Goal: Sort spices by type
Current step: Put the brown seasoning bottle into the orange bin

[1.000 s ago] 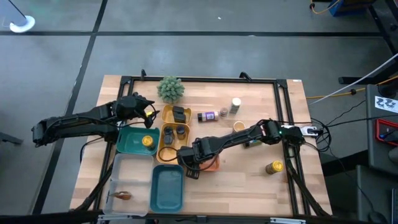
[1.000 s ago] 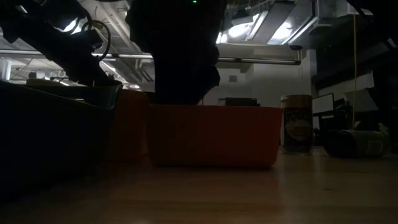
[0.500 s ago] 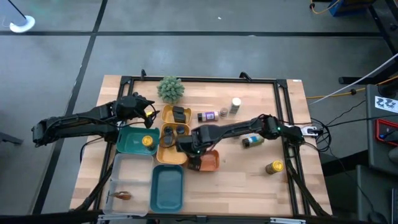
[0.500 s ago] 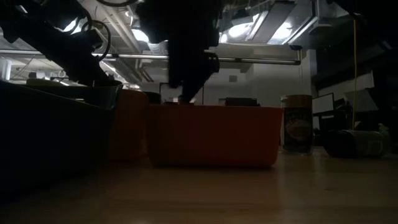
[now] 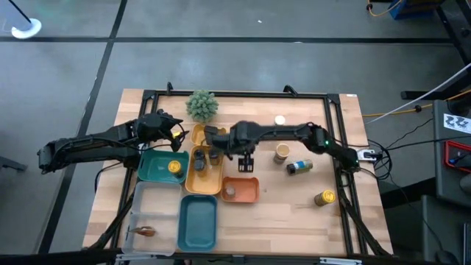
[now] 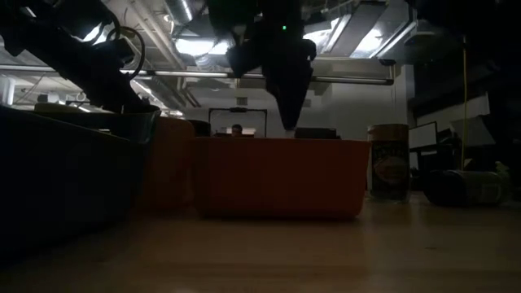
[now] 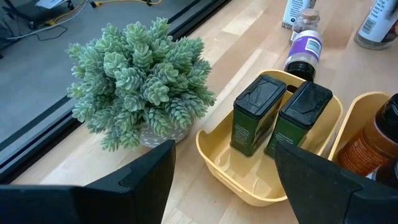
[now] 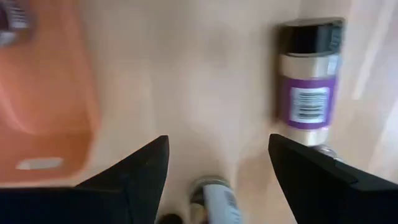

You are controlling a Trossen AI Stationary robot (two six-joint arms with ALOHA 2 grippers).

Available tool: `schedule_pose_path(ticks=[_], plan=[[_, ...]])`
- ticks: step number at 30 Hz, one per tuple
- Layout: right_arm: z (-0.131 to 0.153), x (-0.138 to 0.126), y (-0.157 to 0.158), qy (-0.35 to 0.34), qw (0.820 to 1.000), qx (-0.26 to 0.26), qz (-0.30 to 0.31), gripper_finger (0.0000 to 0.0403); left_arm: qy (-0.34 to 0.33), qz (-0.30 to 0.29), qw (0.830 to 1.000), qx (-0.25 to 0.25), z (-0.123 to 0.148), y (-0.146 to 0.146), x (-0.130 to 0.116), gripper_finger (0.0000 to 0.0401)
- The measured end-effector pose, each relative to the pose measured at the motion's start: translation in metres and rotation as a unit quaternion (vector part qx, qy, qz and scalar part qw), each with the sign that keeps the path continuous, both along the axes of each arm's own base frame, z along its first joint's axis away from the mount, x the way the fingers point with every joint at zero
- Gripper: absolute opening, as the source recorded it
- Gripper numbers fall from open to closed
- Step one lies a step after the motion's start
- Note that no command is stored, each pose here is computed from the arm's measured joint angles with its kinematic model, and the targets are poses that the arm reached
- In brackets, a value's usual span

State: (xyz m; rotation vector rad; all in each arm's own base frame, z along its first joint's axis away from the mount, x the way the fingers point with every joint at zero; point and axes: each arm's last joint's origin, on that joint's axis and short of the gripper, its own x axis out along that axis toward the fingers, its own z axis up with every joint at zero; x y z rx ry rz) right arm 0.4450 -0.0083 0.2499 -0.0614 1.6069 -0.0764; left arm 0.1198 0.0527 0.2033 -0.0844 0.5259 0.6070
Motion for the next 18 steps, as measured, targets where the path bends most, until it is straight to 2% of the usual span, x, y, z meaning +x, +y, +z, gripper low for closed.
schedule_pose_path(ticks=[9,18], plan=[[0.005,-0.010,-0.078,0.001,1.000,-0.002,-0.012,0.0276,0.001,0.000,1.000,0.000,0.000,0.000,0.000,0.0263],[-0.021,-0.031,-0.134,0.050,0.996,0.024,-0.077,0.0276,0.002,0.000,1.000,-0.001,0.000,0.000,0.000,0.0263]])
